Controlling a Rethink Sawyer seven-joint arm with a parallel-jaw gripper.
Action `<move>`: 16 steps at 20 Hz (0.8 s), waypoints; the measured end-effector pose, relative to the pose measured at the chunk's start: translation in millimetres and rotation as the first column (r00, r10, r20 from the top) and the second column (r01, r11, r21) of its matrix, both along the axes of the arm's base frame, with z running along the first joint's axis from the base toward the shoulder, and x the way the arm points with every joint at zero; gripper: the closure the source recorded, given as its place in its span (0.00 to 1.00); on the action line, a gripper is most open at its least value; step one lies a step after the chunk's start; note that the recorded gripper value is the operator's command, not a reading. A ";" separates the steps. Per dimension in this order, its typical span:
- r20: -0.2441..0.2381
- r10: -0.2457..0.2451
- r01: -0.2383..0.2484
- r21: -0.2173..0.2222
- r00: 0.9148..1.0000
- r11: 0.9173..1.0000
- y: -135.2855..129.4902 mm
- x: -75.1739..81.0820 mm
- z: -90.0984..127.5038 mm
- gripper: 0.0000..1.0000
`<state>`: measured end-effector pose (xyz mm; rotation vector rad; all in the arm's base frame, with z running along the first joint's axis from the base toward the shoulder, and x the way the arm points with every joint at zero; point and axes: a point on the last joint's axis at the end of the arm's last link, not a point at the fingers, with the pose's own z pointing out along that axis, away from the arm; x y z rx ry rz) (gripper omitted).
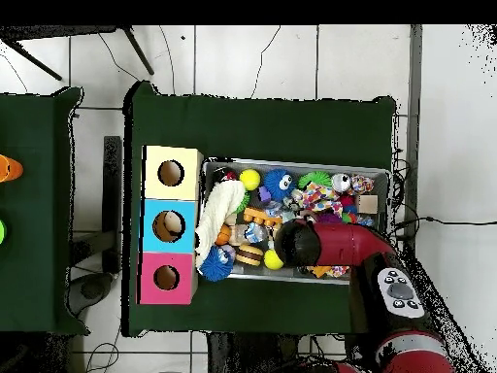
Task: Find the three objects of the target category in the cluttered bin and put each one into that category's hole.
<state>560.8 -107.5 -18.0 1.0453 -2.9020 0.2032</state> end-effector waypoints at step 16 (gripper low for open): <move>-0.032 0.003 -0.001 0.036 0.999 0.999 18.0 -10.8 5.8 0.00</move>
